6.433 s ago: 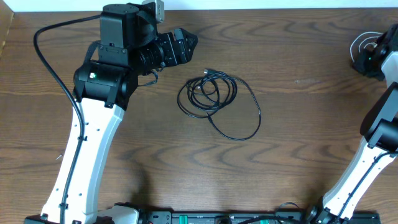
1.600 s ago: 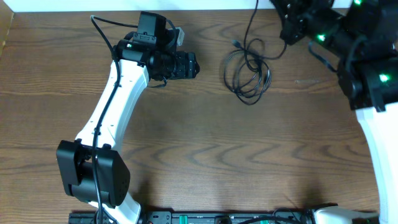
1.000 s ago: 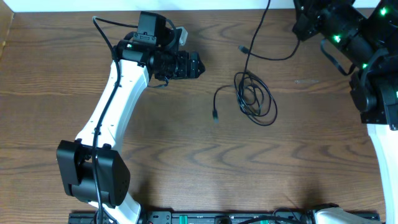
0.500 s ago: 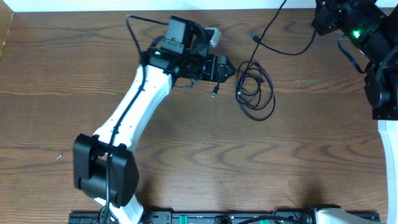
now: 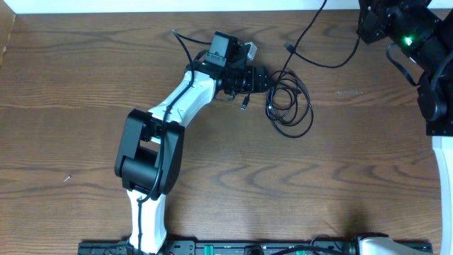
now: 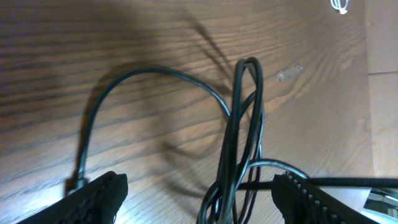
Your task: Untangle cables
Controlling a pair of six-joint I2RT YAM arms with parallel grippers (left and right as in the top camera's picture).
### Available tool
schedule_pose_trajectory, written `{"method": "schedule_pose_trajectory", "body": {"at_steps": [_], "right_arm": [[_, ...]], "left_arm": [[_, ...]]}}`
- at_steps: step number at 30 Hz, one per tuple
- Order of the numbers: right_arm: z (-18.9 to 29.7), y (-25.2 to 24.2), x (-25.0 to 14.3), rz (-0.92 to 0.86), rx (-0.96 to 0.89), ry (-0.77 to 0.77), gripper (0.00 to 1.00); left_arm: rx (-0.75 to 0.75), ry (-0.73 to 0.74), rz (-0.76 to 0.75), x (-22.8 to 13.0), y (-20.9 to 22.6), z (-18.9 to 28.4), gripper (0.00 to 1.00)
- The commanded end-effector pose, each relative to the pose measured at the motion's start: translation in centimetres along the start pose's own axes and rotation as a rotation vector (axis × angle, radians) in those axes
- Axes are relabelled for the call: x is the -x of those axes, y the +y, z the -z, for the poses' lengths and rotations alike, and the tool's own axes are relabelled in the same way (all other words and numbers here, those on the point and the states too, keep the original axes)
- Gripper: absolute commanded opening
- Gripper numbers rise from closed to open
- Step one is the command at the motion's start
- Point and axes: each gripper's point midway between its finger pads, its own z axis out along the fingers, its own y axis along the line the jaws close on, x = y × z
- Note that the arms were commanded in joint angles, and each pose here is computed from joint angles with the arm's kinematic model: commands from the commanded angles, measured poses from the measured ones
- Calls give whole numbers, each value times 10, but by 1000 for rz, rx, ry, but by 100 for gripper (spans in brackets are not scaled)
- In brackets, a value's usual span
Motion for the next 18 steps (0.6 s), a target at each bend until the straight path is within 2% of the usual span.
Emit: {"method": "schedule_pose_trajectory", "body": {"at_steps": [1,5,11,14,18], "right_arm": [[5,3,7,-3,7,-15,1],[5,2,4,-10,4,-2,1],[5,1,-2,-12,-1,18,1],[6,-2,-1,-14,-9,18,1],[7,-6,0,-16,-19,16,1]], "left_arm": [[-32,20,8,-6,-7,-10,80],[-35,3,-12,-3,-5,-21,78],[89,-46,70,2,24,-31,66],[92,-52,69,4,24,-31,61],[85,-46,55,0,17,-35,61]]}}
